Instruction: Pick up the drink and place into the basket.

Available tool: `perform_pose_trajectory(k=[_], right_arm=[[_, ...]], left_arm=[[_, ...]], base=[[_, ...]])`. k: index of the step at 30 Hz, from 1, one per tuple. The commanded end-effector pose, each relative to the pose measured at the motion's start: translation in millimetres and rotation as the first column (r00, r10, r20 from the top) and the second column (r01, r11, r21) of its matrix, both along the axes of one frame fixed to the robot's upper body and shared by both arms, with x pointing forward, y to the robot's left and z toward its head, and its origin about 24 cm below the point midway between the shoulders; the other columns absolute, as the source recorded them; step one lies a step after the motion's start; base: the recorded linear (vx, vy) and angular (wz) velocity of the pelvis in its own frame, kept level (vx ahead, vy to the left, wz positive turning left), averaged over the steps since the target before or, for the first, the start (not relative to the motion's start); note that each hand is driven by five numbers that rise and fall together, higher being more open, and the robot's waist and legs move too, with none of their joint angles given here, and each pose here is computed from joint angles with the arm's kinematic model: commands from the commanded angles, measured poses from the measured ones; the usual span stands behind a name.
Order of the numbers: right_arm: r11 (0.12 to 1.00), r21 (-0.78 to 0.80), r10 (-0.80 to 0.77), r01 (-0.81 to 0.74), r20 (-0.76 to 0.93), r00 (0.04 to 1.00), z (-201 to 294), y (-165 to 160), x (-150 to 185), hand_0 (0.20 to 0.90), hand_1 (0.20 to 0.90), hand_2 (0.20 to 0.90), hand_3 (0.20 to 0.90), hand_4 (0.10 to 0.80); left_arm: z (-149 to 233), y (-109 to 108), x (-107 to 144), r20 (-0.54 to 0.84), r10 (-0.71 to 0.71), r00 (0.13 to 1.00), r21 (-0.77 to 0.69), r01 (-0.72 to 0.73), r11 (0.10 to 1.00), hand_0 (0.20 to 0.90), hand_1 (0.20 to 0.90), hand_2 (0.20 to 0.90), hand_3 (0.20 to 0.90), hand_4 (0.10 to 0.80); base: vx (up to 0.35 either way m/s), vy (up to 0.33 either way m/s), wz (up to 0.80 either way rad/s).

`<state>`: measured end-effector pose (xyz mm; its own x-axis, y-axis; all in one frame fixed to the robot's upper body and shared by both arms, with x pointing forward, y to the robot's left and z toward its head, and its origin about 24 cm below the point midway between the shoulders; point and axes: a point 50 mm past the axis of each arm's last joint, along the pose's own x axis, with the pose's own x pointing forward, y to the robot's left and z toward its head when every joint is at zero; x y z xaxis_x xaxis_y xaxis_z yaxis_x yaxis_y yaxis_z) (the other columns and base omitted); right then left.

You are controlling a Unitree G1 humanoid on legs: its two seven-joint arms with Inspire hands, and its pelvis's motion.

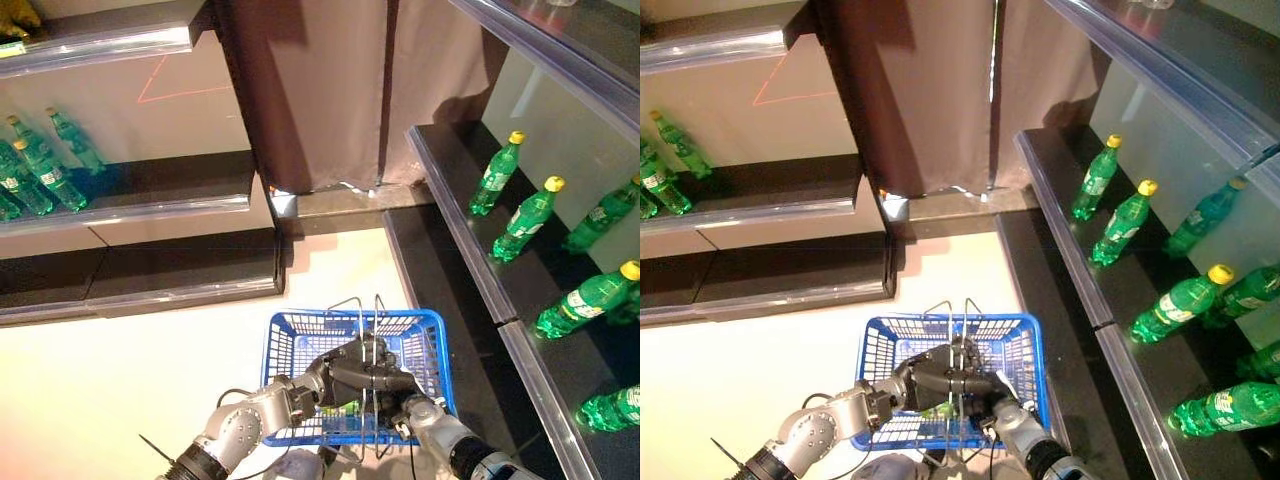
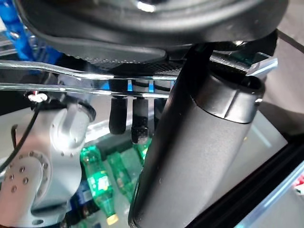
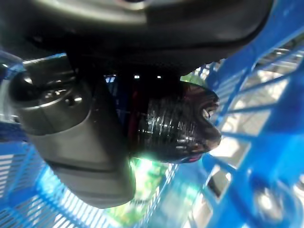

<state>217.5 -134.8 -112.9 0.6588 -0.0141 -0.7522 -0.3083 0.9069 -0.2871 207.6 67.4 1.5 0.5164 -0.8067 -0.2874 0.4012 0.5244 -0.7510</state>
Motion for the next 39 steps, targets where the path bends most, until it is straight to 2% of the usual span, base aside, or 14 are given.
perform_pose_trajectory(k=[1,7,11,14,15,18,19,21,22,25,29,34,39], right_arm=[[0.996,0.069,0.037,-0.055,0.233,0.972,42,36,52,0.9,0.9,0.9,0.9,0.8],[0.993,-0.036,0.114,-0.109,0.171,0.979,42,26,58,0.9,0.9,0.9,0.9,0.8],[0.99,-0.068,0.134,-0.122,0.228,0.965,55,26,69,0.9,0.9,0.9,0.9,0.8],[0.991,0.022,0.115,-0.128,0.315,0.942,82,39,82,0.9,0.9,0.9,0.9,0.8],[0.991,0.03,0.113,-0.13,0.32,0.941,84,39,82,0.9,0.9,0.9,0.9,0.8],[0.982,0.106,0.095,-0.155,0.428,0.899,99,39,73,0.9,0.9,0.9,0.9,0.8],[0.981,0.115,0.089,-0.154,0.438,0.895,100,39,73,0.9,0.9,0.9,0.9,0.8],[0.965,0.191,0.053,-0.178,0.523,0.851,114,27,64,0.9,0.9,0.9,0.9,0.8],[0.963,0.201,0.05,-0.181,0.526,0.849,115,26,63,0.9,0.9,0.9,0.9,0.8],[0.925,0.299,0.013,-0.235,0.594,0.804,126,9,43,0.9,0.9,0.9,0.9,0.8],[0.888,0.349,-0.001,-0.3,0.654,0.757,141,-6,30,0.9,0.9,0.9,0.9,0.8],[0.878,0.35,-0.011,-0.326,0.696,0.718,151,-20,32,0.9,0.9,0.9,0.9,0.8],[0.867,0.387,-0.047,-0.316,0.693,0.719,155,-24,26,0.9,0.9,0.9,0.9,0.8]], left_arm=[[133,-71,3,0.405,-0.07,0.912,-0.537,0.299,0.789,0.3,0.3,0.3,0.2,0.1],[137,-65,7,0.428,-0.004,0.904,-0.534,0.256,0.806,0.3,0.3,0.3,0.2,0.1],[139,-53,14,0.418,0.08,0.905,-0.522,0.167,0.837,0.3,0.3,0.3,0.2,0.1],[143,-30,26,0.348,0.189,0.918,-0.565,0.045,0.824,0.3,0.3,0.3,0.2,0.1],[143,-27,28,0.344,0.199,0.918,-0.569,0.035,0.821,0.3,0.3,0.3,0.2,0.1],[140,2,39,0.328,0.321,0.889,-0.587,-0.074,0.806,0.3,0.3,0.3,0.2,0.1],[139,4,39,0.328,0.328,0.886,-0.586,-0.082,0.806,0.3,0.3,0.3,0.2,0.1],[135,26,47,0.31,0.428,0.849,-0.596,-0.178,0.783,0.3,0.3,0.3,0.2,0.1],[135,27,48,0.306,0.437,0.846,-0.596,-0.187,0.781,0.3,0.3,0.3,0.2,0.1],[128,52,62,0.268,0.565,0.78,-0.597,-0.326,0.733,0.3,0.3,0.3,0.2,0.1],[118,75,72,0.245,0.69,0.681,-0.548,-0.49,0.678,0.3,0.3,0.3,0.2,0.1],[108,85,78,0.226,0.757,0.613,-0.499,-0.594,0.631,0.3,0.3,0.3,0.2,0.1],[76,98,74,0.168,0.818,0.55,-0.414,-0.714,0.565,0.3,0.3,0.3,0.2,0.1]], base=[[0.021,0.022,0.12],[0.045,0.035,0.03],[0.061,0.033,0.0],[0.051,0.066,-0.02],[0.034,0.086,-0.04],[0.027,0.116,-0.18],[0.021,0.137,-0.28],[0.013,0.174,-0.26],[0.006,0.179,-0.24],[0.021,0.141,-0.05],[0.117,0.06,-0.01],[0.271,-0.029,-0.03],[0.376,-0.068,0.35]])
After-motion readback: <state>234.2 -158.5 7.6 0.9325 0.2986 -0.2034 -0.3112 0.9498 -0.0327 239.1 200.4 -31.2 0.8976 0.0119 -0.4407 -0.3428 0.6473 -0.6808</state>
